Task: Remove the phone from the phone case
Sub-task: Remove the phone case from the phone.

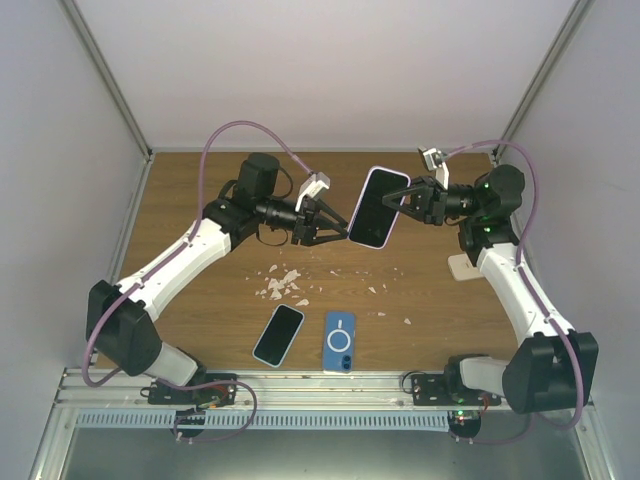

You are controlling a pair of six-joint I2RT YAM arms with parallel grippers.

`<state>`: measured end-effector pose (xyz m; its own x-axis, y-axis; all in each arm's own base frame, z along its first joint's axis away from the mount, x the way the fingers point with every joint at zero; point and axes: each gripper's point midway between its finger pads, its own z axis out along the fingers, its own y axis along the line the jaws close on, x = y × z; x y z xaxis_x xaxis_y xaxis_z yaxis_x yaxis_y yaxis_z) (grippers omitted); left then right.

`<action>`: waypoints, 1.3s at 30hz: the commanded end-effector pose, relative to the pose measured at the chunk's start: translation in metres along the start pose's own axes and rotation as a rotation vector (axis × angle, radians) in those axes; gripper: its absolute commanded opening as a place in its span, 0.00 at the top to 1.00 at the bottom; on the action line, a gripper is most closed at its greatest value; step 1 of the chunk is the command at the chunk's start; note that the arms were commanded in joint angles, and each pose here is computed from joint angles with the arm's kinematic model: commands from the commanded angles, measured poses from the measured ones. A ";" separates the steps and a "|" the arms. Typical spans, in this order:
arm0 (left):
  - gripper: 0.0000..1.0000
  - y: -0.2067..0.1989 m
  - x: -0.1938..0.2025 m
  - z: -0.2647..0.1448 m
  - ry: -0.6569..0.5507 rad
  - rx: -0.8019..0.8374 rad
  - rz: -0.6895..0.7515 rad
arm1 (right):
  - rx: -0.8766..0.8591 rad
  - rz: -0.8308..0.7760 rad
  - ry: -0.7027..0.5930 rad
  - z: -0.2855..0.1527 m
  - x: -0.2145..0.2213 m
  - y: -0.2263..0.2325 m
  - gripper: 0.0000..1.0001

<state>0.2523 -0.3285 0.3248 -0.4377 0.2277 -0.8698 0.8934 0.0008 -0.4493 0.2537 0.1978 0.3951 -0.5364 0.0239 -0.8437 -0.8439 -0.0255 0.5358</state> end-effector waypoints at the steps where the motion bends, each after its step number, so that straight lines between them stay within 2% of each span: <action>1: 0.60 0.049 0.002 -0.002 -0.009 -0.189 -0.030 | -0.072 -0.062 0.060 0.008 0.007 0.031 0.99; 17: 0.66 0.074 0.003 0.000 -0.005 -0.276 -0.061 | -0.137 -0.006 0.077 0.023 0.020 0.035 0.99; 21: 0.67 0.065 -0.010 0.002 -0.027 -0.227 -0.037 | -0.142 0.019 0.082 0.027 0.023 0.029 0.99; 27: 0.67 0.042 -0.045 -0.007 -0.129 -0.203 0.072 | -0.137 0.056 0.077 0.030 0.029 0.020 1.00; 33: 0.72 0.050 -0.056 -0.009 -0.154 -0.253 0.044 | -0.143 0.073 0.076 0.034 0.031 0.017 1.00; 39: 0.72 0.057 -0.055 -0.007 -0.171 -0.275 0.010 | -0.159 0.083 0.082 0.039 0.032 0.017 0.99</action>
<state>0.2738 -0.3276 0.3242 -0.5365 0.2063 -0.8183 0.8435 0.0993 -0.5279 0.2726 0.2076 0.3851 -0.5791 0.1218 -0.8061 -0.8139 -0.0281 0.5804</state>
